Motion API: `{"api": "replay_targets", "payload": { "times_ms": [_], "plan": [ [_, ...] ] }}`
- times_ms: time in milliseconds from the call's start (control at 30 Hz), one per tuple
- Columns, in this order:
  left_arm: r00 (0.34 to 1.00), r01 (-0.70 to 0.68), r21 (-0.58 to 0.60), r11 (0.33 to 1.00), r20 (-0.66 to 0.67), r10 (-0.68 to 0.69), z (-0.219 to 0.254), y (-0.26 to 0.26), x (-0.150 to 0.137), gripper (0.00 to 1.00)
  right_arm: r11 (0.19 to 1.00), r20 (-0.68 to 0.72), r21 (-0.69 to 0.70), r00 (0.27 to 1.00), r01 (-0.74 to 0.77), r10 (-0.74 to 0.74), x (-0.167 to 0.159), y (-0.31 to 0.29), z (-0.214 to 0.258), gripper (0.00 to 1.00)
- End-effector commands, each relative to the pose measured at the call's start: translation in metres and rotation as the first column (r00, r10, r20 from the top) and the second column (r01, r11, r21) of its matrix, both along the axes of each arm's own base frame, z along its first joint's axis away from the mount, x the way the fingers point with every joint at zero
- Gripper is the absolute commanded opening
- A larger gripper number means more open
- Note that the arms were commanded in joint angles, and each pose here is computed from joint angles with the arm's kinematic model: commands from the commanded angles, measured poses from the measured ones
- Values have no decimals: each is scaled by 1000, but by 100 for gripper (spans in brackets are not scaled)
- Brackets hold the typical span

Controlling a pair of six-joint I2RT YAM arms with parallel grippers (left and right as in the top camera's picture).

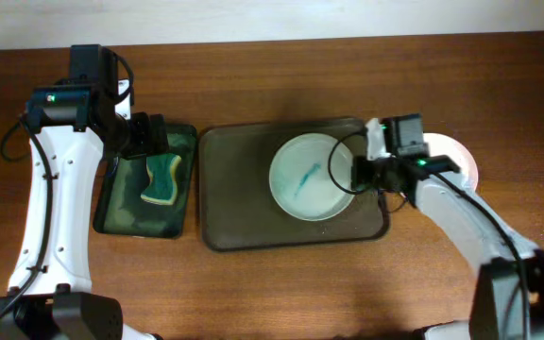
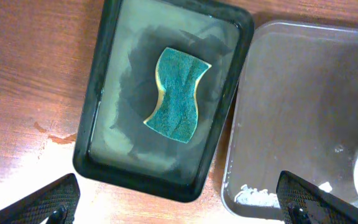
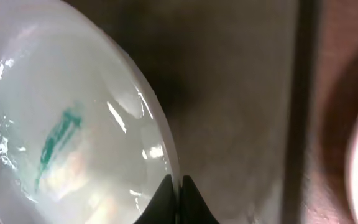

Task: Clean dirty plates on tray and stack at the side
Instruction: 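Grasp the remaining plate rim with the right gripper and drag it onto tray center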

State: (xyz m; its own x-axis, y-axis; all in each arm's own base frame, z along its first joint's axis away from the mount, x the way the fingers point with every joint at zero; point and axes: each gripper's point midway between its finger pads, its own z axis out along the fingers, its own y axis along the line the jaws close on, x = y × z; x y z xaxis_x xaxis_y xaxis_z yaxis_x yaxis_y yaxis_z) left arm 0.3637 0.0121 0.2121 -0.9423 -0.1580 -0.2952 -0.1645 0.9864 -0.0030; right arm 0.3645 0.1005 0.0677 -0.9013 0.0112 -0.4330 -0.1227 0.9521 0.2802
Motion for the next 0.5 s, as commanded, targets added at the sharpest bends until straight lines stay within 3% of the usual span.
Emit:
{"api": "replay_targets", "payload": {
  "times_ms": [0, 100, 167, 267, 333, 467],
  "plan": [
    [1000, 1, 9, 1000, 13, -1, 4, 2, 0, 99, 999, -22, -18, 999, -42, 42, 4, 21, -22, 4],
    [1000, 1, 9, 1000, 13, -1, 4, 2, 0, 99, 993, -29, -70, 996, -90, 88, 5, 20, -37, 9],
    [1000, 1, 9, 1000, 13, -1, 4, 2, 0, 100, 977, 20, -121, 983, -177, 181, 13, 20, -27, 37],
    [1000, 1, 9, 1000, 13, -1, 4, 2, 0, 99, 982, 12, -110, 987, -156, 158, 17, 21, 8, 50],
    [1000, 1, 9, 1000, 13, -1, 4, 2, 0, 99, 996, -107, -71, 993, -47, 39, 4, 18, 30, 52],
    [1000, 1, 9, 1000, 13, -1, 4, 2, 0, 100, 990, -321, -60, 937, 126, -139, -32, 13, 16, 50]
  ]
}}
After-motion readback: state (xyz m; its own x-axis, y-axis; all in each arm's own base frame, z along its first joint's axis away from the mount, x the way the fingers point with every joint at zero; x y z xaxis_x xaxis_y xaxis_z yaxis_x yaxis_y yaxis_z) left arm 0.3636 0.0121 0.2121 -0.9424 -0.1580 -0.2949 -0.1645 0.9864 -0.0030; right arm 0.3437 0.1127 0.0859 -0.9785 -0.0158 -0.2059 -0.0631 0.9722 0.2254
